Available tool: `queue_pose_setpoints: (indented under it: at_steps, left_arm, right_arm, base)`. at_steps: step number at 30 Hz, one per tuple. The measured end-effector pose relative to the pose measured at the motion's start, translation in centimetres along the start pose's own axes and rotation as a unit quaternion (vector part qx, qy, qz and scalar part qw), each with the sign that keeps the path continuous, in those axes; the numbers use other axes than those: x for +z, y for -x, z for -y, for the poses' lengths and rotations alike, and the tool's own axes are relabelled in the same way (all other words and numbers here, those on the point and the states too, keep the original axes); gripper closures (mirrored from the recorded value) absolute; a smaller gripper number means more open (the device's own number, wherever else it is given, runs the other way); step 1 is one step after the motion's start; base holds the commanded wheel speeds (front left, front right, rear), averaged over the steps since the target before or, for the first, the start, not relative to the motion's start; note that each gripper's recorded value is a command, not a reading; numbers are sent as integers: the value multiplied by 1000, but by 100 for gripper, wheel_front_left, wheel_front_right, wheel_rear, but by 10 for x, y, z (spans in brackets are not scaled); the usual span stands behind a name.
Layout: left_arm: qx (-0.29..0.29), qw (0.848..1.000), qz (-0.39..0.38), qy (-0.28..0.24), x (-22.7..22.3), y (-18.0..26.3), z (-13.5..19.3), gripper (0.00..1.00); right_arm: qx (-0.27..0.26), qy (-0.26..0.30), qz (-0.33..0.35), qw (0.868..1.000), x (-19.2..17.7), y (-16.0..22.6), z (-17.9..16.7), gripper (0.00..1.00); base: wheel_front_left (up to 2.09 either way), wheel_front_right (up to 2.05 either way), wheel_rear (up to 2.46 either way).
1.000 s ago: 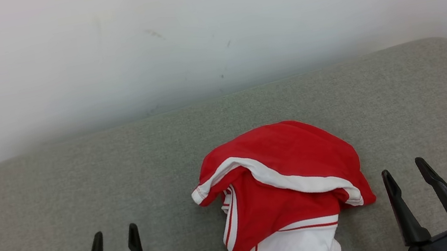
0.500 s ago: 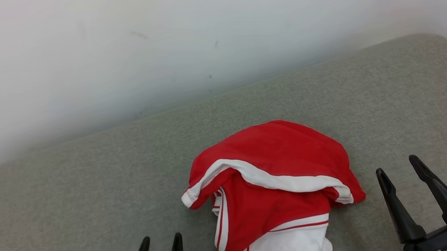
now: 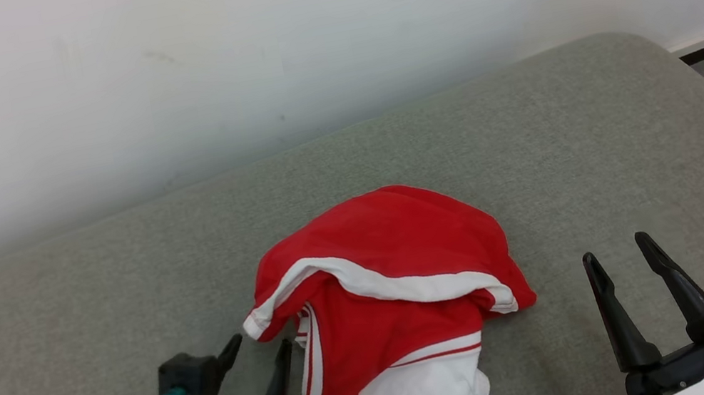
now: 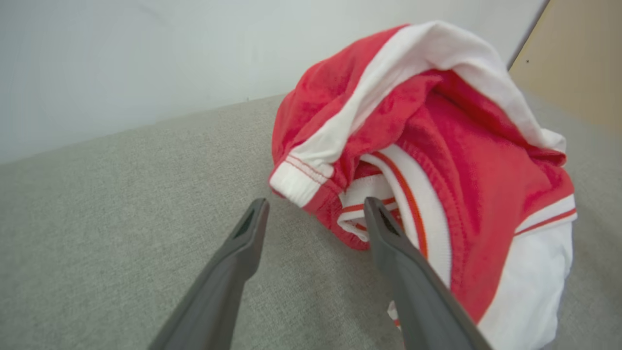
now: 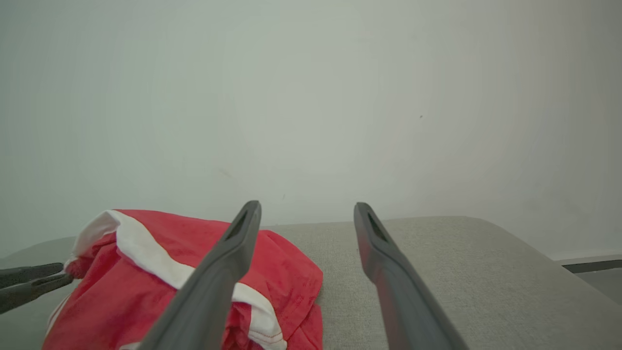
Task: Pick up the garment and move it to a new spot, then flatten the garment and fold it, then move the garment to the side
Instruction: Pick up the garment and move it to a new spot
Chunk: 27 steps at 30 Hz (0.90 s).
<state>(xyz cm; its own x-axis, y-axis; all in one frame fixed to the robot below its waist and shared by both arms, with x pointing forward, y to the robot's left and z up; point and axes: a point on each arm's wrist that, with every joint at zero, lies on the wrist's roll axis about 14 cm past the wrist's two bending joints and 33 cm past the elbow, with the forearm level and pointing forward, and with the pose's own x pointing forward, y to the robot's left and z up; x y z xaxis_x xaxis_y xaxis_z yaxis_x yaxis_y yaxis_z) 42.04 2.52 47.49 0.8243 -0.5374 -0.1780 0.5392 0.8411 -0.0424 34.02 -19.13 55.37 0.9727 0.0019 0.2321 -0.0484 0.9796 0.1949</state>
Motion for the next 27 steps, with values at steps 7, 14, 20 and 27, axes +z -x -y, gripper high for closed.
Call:
queue_pose_setpoints:
  at_steps: [7, 14, 20, 27]
  left_arm:
    - [-8, 998, -20, -67, 6, -22, -6, 0]
    - [4, 993, -51, -107, 3, -35, -14, 0]
    - [-2, 991, -46, -127, 14, -47, -14, 0]
    - [-19, 989, -58, -135, 10, -54, -6, 100]
  right_arm:
    - [-15, 0, -1, 1000, 0, 0, 9, 0]
    - [-22, 1, -3, 1000, -1, 2, 12, 0]
    - [-27, 1, -5, 1000, -2, 4, 14, 0]
    - [-31, 0, -6, 1000, -2, 5, 16, 0]
  base:
    - [0, 0, 0]
    - [0, 0, 0]
    - [0, 0, 0]
    - [0, 0, 0]
